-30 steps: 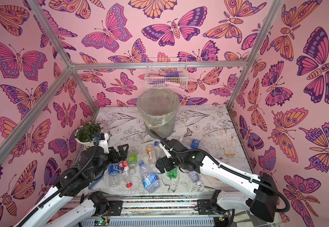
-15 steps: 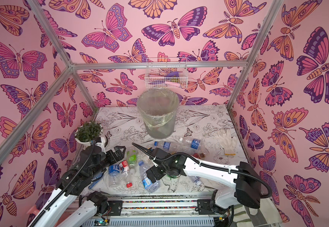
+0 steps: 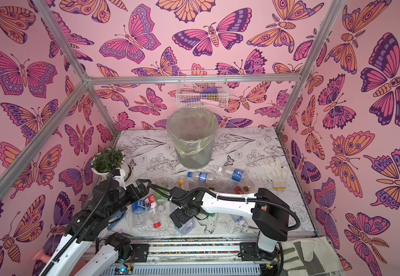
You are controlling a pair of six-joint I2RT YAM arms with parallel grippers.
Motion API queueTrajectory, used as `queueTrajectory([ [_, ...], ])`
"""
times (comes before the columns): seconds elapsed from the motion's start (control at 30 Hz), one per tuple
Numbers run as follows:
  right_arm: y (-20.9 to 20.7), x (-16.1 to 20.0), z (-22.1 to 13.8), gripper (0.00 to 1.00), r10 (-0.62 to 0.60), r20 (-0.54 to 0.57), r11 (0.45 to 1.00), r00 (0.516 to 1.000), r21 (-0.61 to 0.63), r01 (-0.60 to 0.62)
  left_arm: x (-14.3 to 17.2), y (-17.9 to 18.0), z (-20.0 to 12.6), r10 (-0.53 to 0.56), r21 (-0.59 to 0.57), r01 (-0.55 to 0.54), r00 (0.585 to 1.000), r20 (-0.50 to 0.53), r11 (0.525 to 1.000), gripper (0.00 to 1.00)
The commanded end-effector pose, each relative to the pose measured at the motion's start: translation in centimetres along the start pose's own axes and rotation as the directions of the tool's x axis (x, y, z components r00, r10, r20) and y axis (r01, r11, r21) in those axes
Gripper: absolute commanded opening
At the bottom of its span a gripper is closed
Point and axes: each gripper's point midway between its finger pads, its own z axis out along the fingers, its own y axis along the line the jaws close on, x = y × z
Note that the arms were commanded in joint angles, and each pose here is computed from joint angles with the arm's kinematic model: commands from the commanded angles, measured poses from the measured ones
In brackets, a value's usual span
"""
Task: Throw the plastic bottles in the bin
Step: Pick up the plastic bottle from the bottom-center of the table.
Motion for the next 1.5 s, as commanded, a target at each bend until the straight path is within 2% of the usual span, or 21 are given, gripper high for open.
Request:
queueTrajectory([
  [0.0, 0.3, 0.3, 0.1, 0.99, -0.010, -0.024, 0.999, 1.000, 0.039, 0.011, 0.2, 0.6, -0.3, -0.002, -0.017, 0.002, 1.000, -0.005, 1.000, 1.00],
  [0.67, 0.5, 1.4, 2.5, 0.99, 0.036, -0.076, 0.985, 0.996, 0.169, -0.023, -0.2, 0.7, -1.1, 0.015, -0.031, -0.014, 1.000, 0.013, 0.999, 1.00],
  [1.2, 0.3, 1.6, 4.3, 1.00, 0.053, -0.094, 0.980, 0.994, 0.195, -0.034, -0.3, 0.8, -1.4, 0.022, -0.035, -0.022, 1.000, 0.018, 0.999, 1.00],
  [1.3, 0.2, 1.6, 4.0, 0.94, 0.053, -0.086, 0.980, 0.995, 0.197, -0.035, -0.3, 0.7, -1.4, 0.022, -0.037, -0.022, 1.000, 0.020, 0.999, 1.00],
  [1.47, 0.2, 1.4, 3.5, 0.71, 0.054, -0.073, 0.980, 0.996, 0.193, -0.039, -0.6, 0.6, -1.4, 0.032, -0.040, -0.031, 0.999, 0.021, 0.999, 1.00],
])
